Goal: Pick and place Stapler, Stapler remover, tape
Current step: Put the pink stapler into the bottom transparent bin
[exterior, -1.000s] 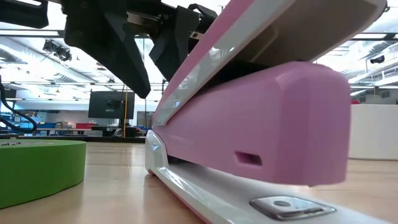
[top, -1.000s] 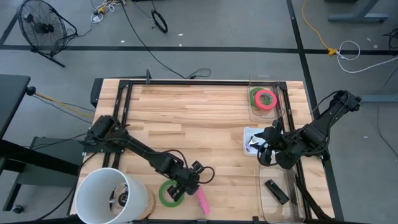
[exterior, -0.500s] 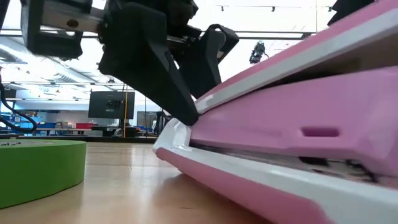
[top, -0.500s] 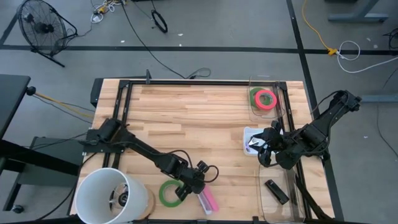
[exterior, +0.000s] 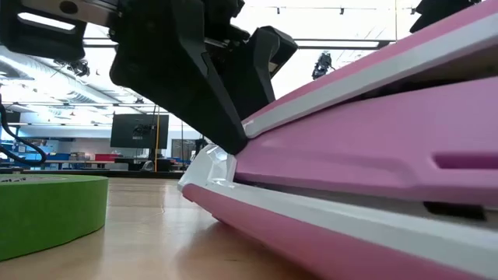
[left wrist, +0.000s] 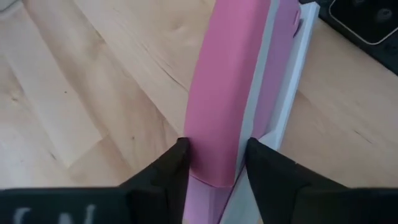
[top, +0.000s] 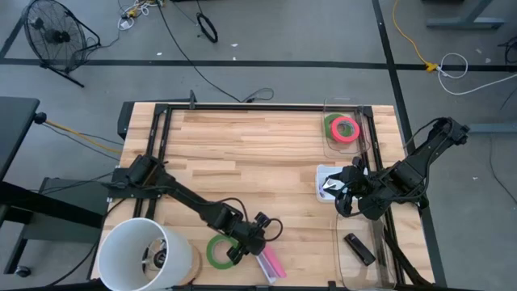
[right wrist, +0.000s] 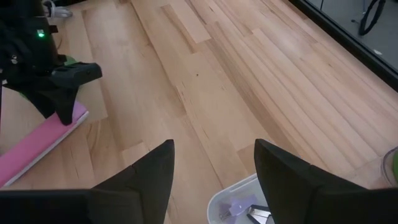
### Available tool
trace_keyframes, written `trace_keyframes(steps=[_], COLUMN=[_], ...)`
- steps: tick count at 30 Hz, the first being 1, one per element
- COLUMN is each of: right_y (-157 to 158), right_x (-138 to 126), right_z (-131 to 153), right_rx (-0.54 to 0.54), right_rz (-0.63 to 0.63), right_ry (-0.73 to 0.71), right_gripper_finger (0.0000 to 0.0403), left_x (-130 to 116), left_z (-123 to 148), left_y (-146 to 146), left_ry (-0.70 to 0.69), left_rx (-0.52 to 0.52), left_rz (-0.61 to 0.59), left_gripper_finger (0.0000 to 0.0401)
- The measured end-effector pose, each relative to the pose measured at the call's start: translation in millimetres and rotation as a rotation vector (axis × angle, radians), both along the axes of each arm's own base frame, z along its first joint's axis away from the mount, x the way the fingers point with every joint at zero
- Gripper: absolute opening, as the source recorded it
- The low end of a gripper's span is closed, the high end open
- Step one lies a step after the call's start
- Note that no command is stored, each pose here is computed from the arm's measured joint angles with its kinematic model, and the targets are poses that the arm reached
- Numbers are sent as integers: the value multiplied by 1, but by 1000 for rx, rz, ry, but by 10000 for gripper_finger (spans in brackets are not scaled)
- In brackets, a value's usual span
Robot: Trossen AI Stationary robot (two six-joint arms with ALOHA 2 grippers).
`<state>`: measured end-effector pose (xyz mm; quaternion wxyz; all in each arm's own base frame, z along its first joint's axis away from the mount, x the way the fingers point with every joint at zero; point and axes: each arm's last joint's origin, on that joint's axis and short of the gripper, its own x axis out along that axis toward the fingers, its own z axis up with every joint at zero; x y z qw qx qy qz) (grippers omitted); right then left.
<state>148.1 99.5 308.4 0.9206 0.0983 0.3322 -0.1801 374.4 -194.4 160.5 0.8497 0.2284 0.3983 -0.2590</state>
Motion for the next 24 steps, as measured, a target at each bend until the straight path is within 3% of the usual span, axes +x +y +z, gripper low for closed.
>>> trace_keyframes(steps=[3, 6, 8, 13, 21, 24], right_y=[0, 0, 0, 0, -1, -1], right_x=[0, 0, 0, 0, 0, 0], right_z=[0, 0, 0, 0, 0, 0], right_rx=[0, -1, -1, -5, -20, -22], right_rz=[0, 0, 0, -3, -12, -12], right_ry=[0, 0, 0, -3, -13, -12], right_gripper_finger=[220, 220, 220, 220, 220, 220], left_x=[0, -1, -1, 0, 1, 5], left_z=[0, -3, -3, -3, 1, 4], left_y=[0, 0, -1, 1, 3, 9], left_ry=[-12, 22, 33, 11, -16, -70], left_rx=[9, -8, -28, 7, 33, 92], left_rz=[9, -13, -28, 69, 97, 196], left_gripper_finger=[104, 30, 9, 10, 11, 11])
